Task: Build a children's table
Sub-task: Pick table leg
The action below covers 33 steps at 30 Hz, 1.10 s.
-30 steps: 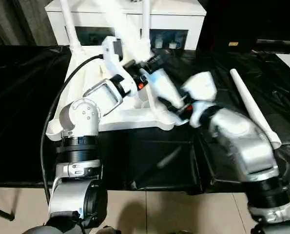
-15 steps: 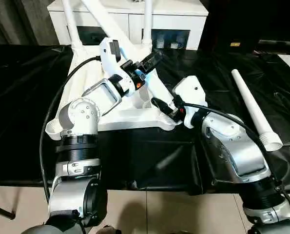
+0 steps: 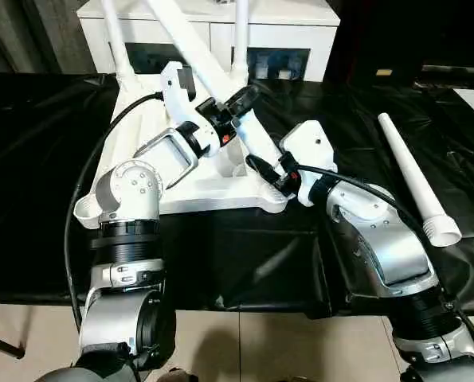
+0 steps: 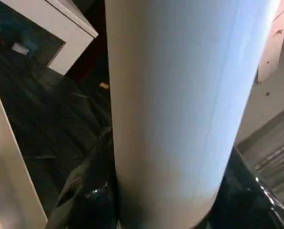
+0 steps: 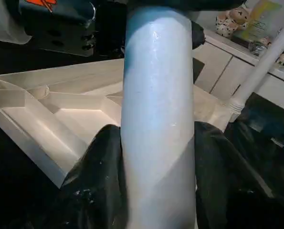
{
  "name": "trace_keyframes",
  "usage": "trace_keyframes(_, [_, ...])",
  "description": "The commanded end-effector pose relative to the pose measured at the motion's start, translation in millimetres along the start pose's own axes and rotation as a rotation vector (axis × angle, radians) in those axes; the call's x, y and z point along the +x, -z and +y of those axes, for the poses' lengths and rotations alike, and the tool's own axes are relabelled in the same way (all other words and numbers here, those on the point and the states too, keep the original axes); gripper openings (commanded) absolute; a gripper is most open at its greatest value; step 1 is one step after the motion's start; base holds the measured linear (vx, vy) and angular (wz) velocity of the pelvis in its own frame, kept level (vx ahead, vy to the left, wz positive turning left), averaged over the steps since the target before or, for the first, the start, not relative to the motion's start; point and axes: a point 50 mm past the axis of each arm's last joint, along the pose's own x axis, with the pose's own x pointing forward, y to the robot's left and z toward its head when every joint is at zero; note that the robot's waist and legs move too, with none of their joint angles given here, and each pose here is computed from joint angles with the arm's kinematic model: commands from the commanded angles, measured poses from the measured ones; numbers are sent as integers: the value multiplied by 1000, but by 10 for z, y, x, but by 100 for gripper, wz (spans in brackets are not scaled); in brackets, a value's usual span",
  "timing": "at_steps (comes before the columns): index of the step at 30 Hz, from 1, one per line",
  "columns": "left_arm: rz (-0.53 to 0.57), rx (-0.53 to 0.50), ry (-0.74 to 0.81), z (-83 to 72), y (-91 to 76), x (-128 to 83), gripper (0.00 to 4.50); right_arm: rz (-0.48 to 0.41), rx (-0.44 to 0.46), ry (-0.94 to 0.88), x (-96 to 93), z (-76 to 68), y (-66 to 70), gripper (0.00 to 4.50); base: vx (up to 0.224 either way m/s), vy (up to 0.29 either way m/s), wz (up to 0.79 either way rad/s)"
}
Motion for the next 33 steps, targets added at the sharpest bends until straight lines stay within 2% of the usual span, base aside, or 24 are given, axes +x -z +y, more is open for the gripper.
trace_keyframes(1, [1,-4,28,-77,-27,45,195,-2,-15,-17,42,5,-35,221,0,0,0])
trace_keyframes(2, [-1,-4,27,-74,-31,45,189,-4,-16,-20,43,5,-37,255,0,0,0])
trace_keyframes(5, [-3,0,25,-65,-45,42,185,-23,29,-24,41,-13,-56,263,0,0,0])
trace_keyframes(7, [-4,10,24,-61,-59,39,185,-34,56,-29,33,-35,-77,288,0,0,0])
trace_keyframes(8, [1,26,28,-51,-76,29,185,-50,127,-54,8,-58,-110,298,0,0,0])
trace_keyframes(9, [2,29,28,-49,-79,27,185,-54,143,-61,2,-61,-117,302,0,0,0])
trace_keyframes(11, [21,65,44,-32,-109,0,185,-117,292,-122,-100,-154,-201,326,0,0,0])
trace_keyframes(12, [21,65,44,-32,-109,0,185,-117,292,-122,-100,-154,-201,333,0,0,0])
trace_keyframes(13, [39,94,62,-26,-136,-22,185,-123,383,-192,-211,-259,-217,333,0,0,0])
trace_keyframes(16, [60,123,90,-34,-173,-46,185,-105,474,-252,-339,-404,-208,335,0,0,0])
trace_keyframes(17, [72,138,114,-55,-194,-54,185,-75,504,-275,-400,-492,-180,335,0,0,0])
trace_keyframes(18, [99,156,160,-99,-201,-62,185,-25,516,-289,-442,-575,-127,335,0,0,0])
trace_keyframes(19, [99,156,160,-99,-201,-62,185,-25,516,-289,-442,-575,-127,335,0,0,0])
trace_keyframes(20, [131,174,206,-146,-193,-70,185,13,542,-319,-463,-615,-81,335,0,0,0])
trace_keyframes(23, [164,191,264,-207,-193,-75,185,30,585,-369,-480,-643,-84,335,0,0,0])
trace_keyframes(33, [209,230,311,-270,-182,-83,185,92,611,-510,-396,-556,-155,335,0,0,0])
